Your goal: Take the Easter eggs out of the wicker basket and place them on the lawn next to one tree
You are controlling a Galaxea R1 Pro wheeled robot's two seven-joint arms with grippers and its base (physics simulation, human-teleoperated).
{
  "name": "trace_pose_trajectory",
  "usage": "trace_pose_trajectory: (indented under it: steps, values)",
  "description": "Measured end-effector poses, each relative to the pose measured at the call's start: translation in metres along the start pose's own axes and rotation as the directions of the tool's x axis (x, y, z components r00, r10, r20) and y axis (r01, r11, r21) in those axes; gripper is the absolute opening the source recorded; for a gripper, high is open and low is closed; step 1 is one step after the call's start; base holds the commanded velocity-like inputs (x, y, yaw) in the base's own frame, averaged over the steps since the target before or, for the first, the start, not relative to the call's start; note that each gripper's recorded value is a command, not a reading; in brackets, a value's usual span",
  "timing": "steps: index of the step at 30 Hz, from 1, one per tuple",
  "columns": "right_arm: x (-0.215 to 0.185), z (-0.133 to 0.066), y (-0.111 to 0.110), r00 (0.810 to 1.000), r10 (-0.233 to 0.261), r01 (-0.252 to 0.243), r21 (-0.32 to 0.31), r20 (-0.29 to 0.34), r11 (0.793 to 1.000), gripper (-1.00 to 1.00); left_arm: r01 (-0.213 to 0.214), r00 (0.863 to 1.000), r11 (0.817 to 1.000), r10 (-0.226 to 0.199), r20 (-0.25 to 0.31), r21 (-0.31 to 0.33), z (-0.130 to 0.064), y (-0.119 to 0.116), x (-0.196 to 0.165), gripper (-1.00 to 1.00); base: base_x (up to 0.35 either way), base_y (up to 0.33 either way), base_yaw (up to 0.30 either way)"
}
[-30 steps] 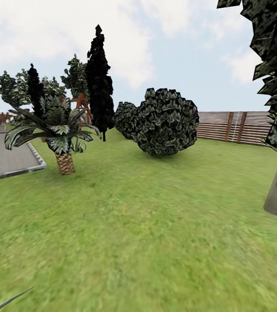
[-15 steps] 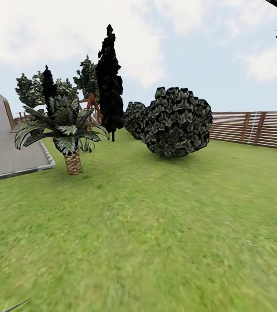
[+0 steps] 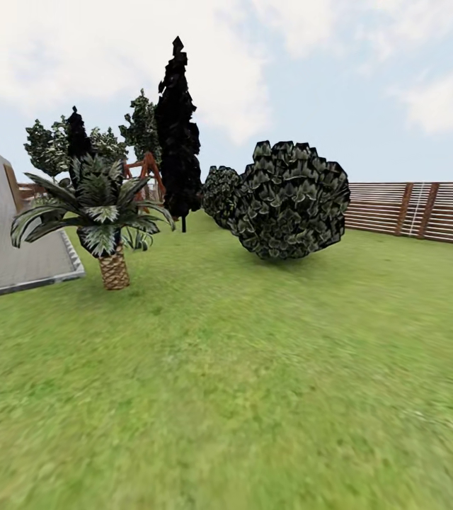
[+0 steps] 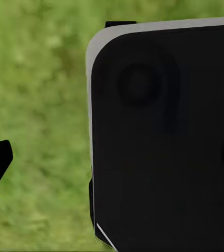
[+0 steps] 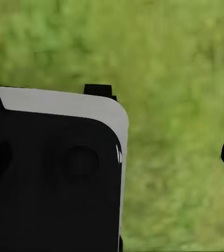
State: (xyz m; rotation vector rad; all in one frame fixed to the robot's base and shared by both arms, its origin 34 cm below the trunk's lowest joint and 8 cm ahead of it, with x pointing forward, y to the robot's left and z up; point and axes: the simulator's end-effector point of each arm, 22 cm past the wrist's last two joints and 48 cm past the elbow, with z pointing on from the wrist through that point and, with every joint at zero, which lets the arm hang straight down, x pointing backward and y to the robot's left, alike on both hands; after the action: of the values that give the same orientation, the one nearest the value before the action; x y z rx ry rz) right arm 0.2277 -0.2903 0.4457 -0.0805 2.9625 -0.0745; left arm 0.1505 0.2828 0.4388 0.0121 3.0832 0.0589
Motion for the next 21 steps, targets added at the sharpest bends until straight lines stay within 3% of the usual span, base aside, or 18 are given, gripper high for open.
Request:
trace_pose_trajectory:
  steps: [21]
  values:
    - [0.0000, 0.0000, 0.0000, 1.000, 0.000, 0.000, 0.000, 0.000, 1.000, 1.00, 0.000, 1.000, 1.000, 0.000, -0.001, 0.000, 0.0000, 0.0000, 0.0002, 1.00, 0.341, -0.092, 0.001]
